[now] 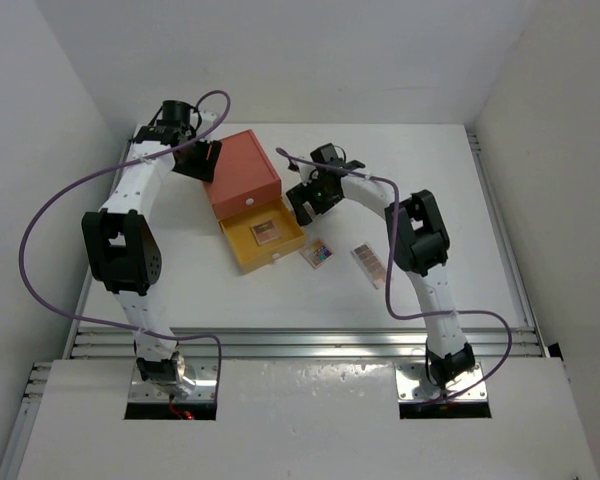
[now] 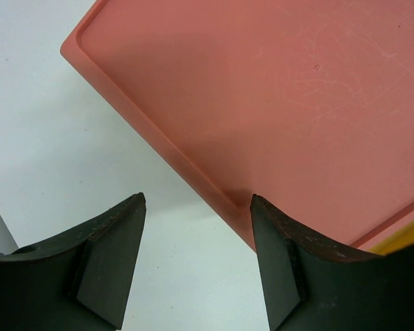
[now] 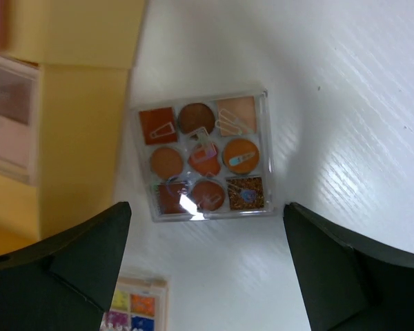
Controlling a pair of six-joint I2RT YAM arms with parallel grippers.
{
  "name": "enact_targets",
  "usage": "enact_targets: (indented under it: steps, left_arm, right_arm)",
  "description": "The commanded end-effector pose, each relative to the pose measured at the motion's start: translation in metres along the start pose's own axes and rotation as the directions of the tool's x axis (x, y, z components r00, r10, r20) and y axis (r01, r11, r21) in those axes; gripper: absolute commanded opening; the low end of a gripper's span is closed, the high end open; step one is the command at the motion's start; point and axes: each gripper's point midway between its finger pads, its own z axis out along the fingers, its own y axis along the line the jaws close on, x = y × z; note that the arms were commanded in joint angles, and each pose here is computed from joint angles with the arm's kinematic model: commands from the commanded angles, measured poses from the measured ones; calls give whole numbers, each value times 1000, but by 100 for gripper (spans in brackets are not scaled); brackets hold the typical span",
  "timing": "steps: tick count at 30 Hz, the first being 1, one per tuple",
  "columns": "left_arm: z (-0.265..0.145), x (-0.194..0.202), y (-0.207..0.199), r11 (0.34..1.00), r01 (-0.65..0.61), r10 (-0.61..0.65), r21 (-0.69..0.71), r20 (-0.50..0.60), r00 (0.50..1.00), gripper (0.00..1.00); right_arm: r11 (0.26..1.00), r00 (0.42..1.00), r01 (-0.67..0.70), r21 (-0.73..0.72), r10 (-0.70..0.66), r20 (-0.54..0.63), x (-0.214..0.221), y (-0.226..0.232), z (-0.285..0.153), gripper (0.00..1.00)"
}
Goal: Organize the makeup
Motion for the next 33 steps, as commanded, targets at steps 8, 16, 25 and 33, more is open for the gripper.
enact_targets:
  steps: [8, 16, 25, 33]
  left_arm:
    - [-3, -2, 1, 1000, -7, 7, -9, 10, 1000, 68]
    - [-7, -4, 4, 1000, -17, 17, -20, 16, 1000, 68]
    - [-7, -5, 2, 1000, -17, 17, -11, 19, 1000, 68]
    - [-4, -8, -7, 999, -25, 24, 25, 28, 999, 68]
  right_arm:
    - [997, 1000, -12, 72, 13, -16, -7, -6, 27, 87]
    - [984, 994, -86, 154, 96, -57, 7, -14, 22, 35]
    - [945, 976, -212, 249, 217, 5, 11, -31, -28, 7]
    - [874, 945, -302, 380, 221, 242, -19, -46, -99, 1]
